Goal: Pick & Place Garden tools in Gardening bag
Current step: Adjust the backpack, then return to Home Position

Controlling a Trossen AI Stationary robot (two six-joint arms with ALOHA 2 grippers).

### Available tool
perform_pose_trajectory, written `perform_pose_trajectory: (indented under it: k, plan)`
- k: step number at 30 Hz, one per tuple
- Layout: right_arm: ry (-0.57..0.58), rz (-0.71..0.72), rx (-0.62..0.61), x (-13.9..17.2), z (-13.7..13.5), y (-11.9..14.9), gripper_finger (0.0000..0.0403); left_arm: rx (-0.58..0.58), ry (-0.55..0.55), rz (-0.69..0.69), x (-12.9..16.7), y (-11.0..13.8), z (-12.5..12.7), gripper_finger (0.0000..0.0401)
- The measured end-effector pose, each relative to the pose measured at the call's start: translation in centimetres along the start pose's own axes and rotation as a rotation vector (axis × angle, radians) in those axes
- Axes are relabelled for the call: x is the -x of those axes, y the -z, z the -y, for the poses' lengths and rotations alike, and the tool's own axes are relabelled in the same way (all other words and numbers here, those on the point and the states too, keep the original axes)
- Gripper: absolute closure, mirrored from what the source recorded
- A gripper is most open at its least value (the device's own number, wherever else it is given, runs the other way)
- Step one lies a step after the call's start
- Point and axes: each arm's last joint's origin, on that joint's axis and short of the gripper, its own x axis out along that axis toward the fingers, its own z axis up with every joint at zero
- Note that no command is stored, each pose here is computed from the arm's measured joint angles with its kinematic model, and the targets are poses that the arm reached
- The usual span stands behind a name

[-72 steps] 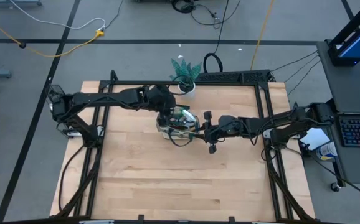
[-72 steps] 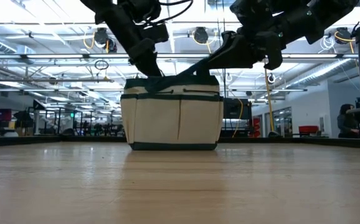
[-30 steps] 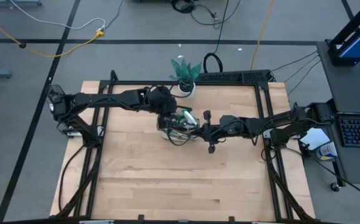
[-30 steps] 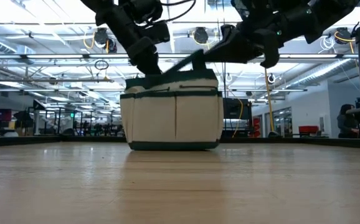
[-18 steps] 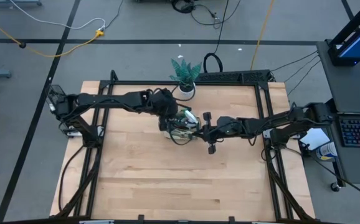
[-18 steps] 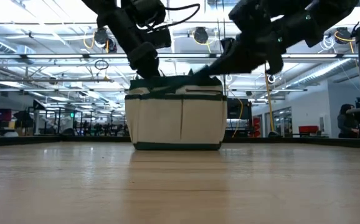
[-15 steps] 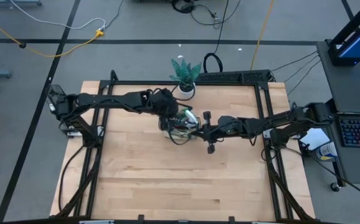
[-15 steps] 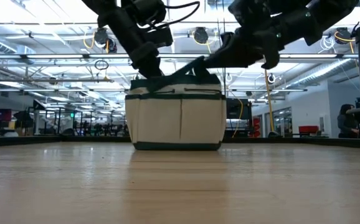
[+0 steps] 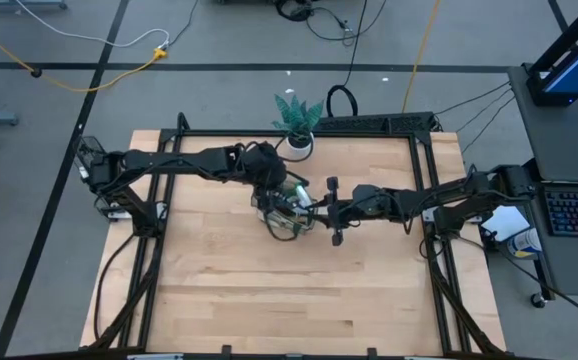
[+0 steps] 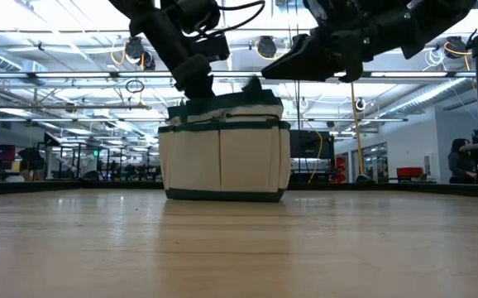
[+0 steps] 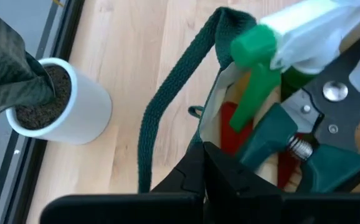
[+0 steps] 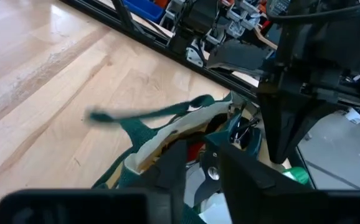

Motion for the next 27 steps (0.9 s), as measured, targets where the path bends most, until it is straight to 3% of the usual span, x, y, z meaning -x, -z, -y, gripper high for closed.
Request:
perform_pose_trajectory:
  k: [7,14,16,20,27]
  plan:
    - [0.003,0.005,-0.002,0.0,0.0,-0.1,0.0265,-0.002,0.004,-0.014,0.5,0.1,0.0,0.0365]
    - [0.034,0.029,-0.019,0.2,0.3,-0.4,0.025,-0.006,-0.003,0.041,2.9,-0.3,0.3,0.0305]
    - [0.062,0.031,-0.073,0.5,0.5,-0.7,0.0251,0.017,-0.03,0.058,4.2,-0.5,0.3,0.0301]
    - [0.117,0.024,-0.193,1.4,1.2,-1.1,0.0264,0.065,-0.107,0.105,6.9,-0.6,0.2,0.0314]
    - [0.134,0.037,-0.288,3.5,2.0,-2.1,0.0299,0.062,-0.104,0.169,10.7,-0.4,0.8,0.0394]
